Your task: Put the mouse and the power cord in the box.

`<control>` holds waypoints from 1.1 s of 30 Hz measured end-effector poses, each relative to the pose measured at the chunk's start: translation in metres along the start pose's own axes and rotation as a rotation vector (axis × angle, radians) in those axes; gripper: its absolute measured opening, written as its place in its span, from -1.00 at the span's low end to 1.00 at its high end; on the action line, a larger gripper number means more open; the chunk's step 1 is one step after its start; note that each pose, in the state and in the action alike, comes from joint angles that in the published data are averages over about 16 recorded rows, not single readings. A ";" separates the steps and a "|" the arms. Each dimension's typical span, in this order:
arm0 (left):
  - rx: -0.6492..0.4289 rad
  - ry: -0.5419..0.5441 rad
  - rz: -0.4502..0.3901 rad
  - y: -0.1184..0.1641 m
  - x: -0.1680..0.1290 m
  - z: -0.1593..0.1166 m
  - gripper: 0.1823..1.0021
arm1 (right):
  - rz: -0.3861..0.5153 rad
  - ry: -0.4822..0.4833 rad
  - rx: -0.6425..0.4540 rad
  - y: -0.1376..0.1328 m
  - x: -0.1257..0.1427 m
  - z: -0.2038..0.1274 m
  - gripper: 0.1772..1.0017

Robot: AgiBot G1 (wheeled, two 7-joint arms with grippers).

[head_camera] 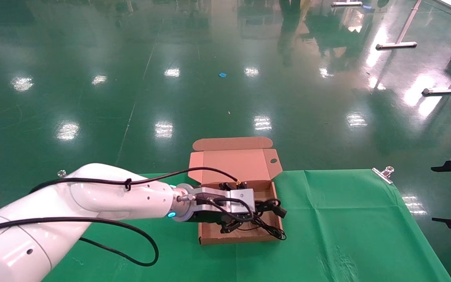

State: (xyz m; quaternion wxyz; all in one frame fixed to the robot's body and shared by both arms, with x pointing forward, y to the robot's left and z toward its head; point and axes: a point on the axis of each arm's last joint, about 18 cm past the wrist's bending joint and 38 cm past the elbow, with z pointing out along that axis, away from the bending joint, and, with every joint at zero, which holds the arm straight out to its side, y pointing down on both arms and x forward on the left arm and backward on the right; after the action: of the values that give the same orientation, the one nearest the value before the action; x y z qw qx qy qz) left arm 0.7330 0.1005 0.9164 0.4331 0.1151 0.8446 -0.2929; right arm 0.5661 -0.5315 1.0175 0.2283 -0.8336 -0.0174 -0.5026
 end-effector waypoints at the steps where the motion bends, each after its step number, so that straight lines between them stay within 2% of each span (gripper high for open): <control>1: 0.003 0.000 -0.003 0.000 0.000 -0.001 -0.58 | 0.000 0.001 0.002 -0.001 0.000 0.001 0.86; 10: 0.069 0.013 -0.089 0.005 0.006 -0.013 -0.39 | 0.017 0.016 0.059 -0.015 0.003 0.017 0.98; 20: 0.217 0.038 -0.263 0.014 0.021 -0.045 0.10 | 0.070 0.031 0.194 -0.046 0.001 0.037 1.00; 33: 0.415 0.050 -0.430 0.024 0.033 -0.109 0.71 | 0.157 0.004 0.399 -0.094 -0.016 0.054 1.00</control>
State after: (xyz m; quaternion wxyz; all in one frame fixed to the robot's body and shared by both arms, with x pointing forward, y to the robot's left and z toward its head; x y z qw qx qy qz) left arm 0.6519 0.1828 0.9298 0.3075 0.0267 0.7821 -0.5413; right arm 0.5791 -0.4227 1.0169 0.4275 -0.7697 -0.0512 -0.4714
